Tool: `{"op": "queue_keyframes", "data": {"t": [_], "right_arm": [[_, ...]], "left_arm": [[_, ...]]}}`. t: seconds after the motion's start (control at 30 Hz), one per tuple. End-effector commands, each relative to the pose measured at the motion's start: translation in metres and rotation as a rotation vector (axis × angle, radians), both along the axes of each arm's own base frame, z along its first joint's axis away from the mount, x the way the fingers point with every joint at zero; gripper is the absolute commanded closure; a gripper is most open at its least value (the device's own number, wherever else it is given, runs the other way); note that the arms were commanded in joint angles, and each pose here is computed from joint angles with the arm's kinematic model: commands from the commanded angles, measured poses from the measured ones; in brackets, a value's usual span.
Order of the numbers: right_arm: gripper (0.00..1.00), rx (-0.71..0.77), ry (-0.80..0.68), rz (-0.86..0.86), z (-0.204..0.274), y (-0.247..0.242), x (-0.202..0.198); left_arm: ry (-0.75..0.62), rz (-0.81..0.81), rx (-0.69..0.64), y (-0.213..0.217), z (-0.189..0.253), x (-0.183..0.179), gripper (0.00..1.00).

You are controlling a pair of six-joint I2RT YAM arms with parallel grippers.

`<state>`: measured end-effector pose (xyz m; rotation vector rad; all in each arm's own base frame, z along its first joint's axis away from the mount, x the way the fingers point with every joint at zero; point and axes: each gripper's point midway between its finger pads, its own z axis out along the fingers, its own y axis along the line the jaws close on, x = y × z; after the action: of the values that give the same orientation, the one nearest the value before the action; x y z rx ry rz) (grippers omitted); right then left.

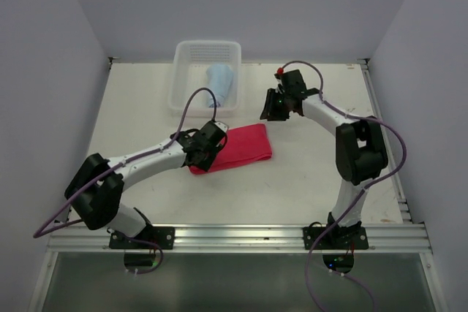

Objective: Roll the towels
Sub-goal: Fold the towel

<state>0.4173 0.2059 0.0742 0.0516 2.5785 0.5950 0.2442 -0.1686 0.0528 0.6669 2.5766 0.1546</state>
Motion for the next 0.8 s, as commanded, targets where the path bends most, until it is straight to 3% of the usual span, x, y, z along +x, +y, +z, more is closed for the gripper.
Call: {"op": "queue_keyframes", "data": {"t": [0.0,0.13,0.27,0.43,0.77], "right_arm": [[0.62,0.003,-0.074,0.001,0.034,-0.011,-0.007],[0.61,0.016,-0.070,-0.002,0.034,-0.015,-0.026],[0.61,0.059,-0.011,0.009,0.013,-0.015,-0.055],[0.61,0.084,0.012,0.006,-0.003,-0.016,-0.076],[0.72,0.142,0.123,0.019,-0.044,-0.013,-0.114]], "left_arm": [[-0.151,0.030,-0.129,-0.017,0.054,0.021,0.48],[-0.211,0.009,-0.221,-0.032,0.077,0.029,0.43],[-0.275,0.006,-0.297,-0.045,0.098,0.041,0.27],[-0.332,0.029,-0.373,-0.053,0.117,0.053,0.15],[-0.308,0.016,-0.408,-0.063,0.119,0.064,0.14]]}}
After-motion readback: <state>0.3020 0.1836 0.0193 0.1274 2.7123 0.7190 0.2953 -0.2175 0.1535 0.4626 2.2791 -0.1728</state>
